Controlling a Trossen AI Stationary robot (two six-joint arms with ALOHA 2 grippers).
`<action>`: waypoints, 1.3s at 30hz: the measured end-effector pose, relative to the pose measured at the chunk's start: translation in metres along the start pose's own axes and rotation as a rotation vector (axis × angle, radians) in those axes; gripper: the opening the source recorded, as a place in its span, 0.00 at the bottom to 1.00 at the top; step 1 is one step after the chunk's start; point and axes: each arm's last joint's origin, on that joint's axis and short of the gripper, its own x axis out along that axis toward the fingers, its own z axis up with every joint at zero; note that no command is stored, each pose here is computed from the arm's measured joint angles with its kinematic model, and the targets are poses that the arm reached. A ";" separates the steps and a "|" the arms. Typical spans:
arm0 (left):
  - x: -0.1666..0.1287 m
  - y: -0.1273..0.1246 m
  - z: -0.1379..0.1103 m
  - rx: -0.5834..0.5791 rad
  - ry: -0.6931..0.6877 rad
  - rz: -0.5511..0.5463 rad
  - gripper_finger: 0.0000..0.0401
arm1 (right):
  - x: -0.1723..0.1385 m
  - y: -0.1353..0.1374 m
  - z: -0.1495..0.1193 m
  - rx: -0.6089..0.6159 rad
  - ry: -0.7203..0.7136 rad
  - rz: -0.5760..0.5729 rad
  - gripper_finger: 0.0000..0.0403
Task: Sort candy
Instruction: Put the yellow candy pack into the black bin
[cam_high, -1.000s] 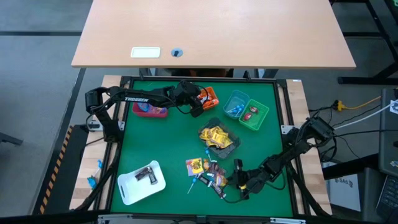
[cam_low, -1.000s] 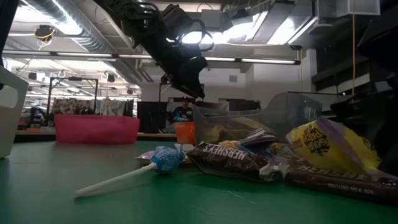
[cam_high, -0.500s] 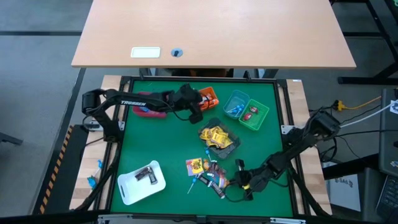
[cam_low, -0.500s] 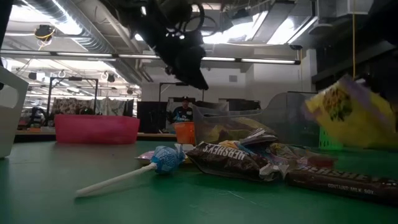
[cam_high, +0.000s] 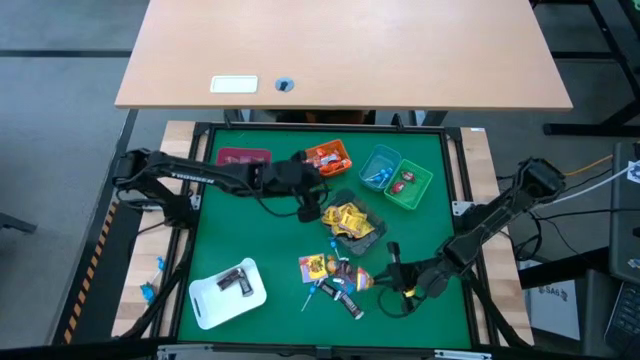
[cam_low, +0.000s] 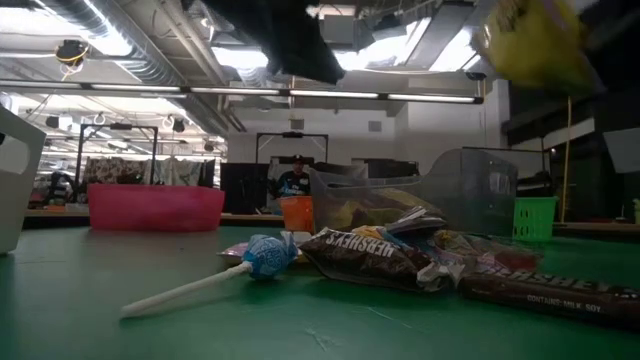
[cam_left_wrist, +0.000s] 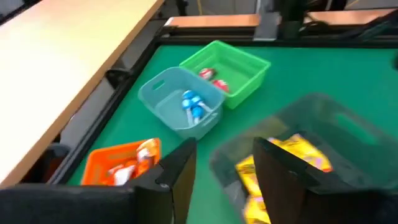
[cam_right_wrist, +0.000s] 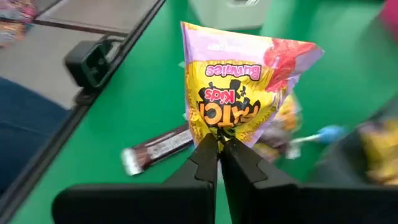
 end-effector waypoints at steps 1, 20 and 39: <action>-0.002 -0.005 0.000 -0.001 -0.002 -0.015 0.37 | -0.003 -0.001 0.003 -0.026 -0.014 -0.020 0.04; -0.036 -0.086 -0.015 -0.061 0.089 -0.232 0.37 | 0.010 -0.098 0.027 -0.073 -0.021 -0.359 0.04; -0.050 -0.149 -0.027 -0.028 0.025 -0.398 0.37 | 0.012 -0.135 0.018 -0.031 0.095 -0.456 0.12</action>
